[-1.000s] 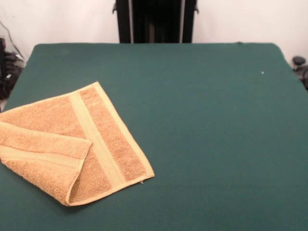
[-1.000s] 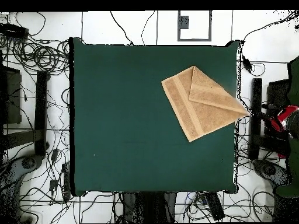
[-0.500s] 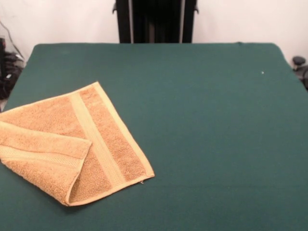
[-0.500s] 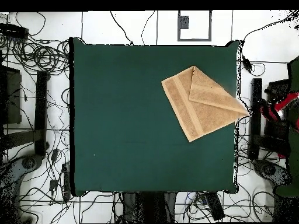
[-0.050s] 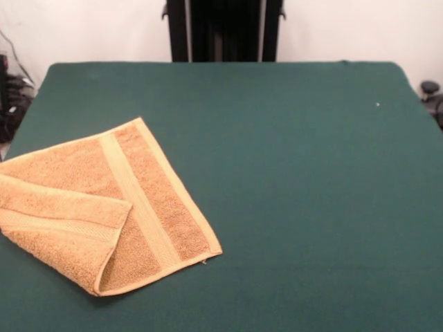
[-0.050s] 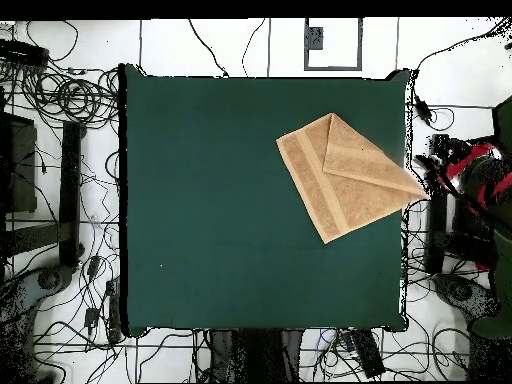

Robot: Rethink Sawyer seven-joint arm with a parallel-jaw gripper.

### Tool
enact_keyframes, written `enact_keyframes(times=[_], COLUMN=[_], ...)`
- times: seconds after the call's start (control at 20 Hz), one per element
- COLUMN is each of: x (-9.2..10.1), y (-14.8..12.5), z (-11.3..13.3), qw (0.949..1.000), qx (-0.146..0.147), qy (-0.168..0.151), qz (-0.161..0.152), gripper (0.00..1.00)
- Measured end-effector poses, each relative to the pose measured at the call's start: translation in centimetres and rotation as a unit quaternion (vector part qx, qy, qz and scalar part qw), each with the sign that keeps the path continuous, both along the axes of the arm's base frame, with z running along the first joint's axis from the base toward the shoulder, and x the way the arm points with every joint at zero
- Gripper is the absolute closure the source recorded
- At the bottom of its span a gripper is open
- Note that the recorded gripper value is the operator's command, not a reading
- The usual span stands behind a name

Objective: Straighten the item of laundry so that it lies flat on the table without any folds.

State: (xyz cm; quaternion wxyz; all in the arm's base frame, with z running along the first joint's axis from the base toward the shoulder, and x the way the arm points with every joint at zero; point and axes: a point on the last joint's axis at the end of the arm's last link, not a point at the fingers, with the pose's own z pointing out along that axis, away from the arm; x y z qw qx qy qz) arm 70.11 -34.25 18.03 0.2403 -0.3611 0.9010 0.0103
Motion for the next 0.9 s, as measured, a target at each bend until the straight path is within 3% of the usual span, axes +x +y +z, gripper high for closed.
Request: enact_keyframes(times=[0.9], x=[-0.7], y=[2.1], z=[-1.8], qw=[0.9973], qx=[-0.014], qy=[-0.007], qz=[-0.072], gripper=[0.0])
